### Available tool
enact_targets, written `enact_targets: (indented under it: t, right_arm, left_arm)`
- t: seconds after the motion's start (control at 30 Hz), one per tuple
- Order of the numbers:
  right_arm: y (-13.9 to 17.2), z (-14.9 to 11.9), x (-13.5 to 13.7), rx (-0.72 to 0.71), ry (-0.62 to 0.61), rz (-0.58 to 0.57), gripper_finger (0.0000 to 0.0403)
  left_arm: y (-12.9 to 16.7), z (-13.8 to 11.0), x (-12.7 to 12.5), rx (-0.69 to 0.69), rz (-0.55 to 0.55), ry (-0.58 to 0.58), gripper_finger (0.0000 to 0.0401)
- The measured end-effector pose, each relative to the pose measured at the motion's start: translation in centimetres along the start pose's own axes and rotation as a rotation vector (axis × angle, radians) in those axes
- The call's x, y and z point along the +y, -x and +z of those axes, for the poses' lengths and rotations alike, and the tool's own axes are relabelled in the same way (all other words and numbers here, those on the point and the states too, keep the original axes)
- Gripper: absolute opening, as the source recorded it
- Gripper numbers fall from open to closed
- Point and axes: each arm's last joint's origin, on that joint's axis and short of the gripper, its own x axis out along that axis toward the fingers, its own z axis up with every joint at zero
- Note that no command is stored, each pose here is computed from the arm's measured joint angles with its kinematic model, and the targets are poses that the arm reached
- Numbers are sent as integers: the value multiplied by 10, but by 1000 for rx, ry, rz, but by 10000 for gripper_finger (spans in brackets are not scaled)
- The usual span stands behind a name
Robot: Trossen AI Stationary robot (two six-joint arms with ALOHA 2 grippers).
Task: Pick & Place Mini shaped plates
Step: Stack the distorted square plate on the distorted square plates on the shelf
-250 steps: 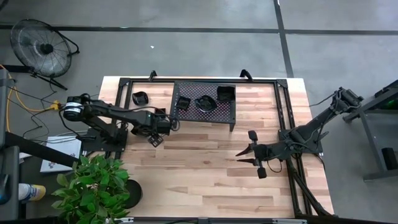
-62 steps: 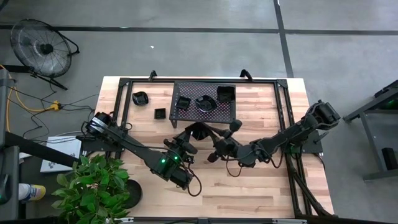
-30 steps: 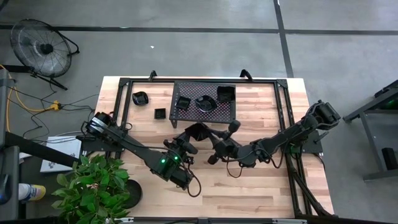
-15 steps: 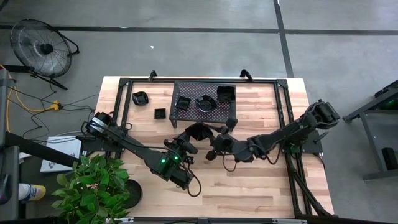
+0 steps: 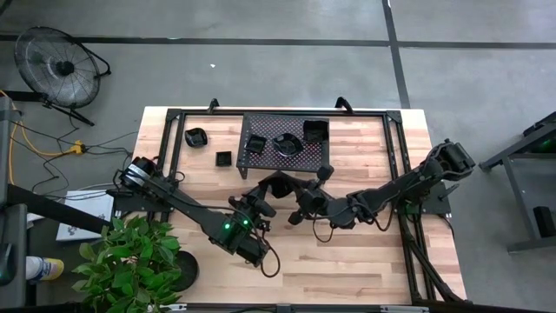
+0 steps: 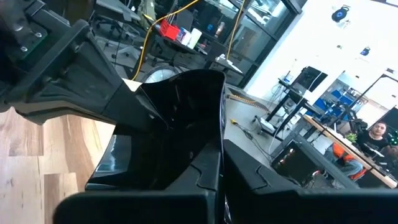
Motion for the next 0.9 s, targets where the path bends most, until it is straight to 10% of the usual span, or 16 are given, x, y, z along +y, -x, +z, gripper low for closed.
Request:
enact_targets:
  t: [0.4,0.9]
  right_arm:
    - [0,0,0,-5,0,14,1]
    - [-5,-2,-4,12,28,-3,0]
  left_arm:
    - [0,1,0,-24,-20,6,17]
    - [5,-2,2,-13,9,6,211]
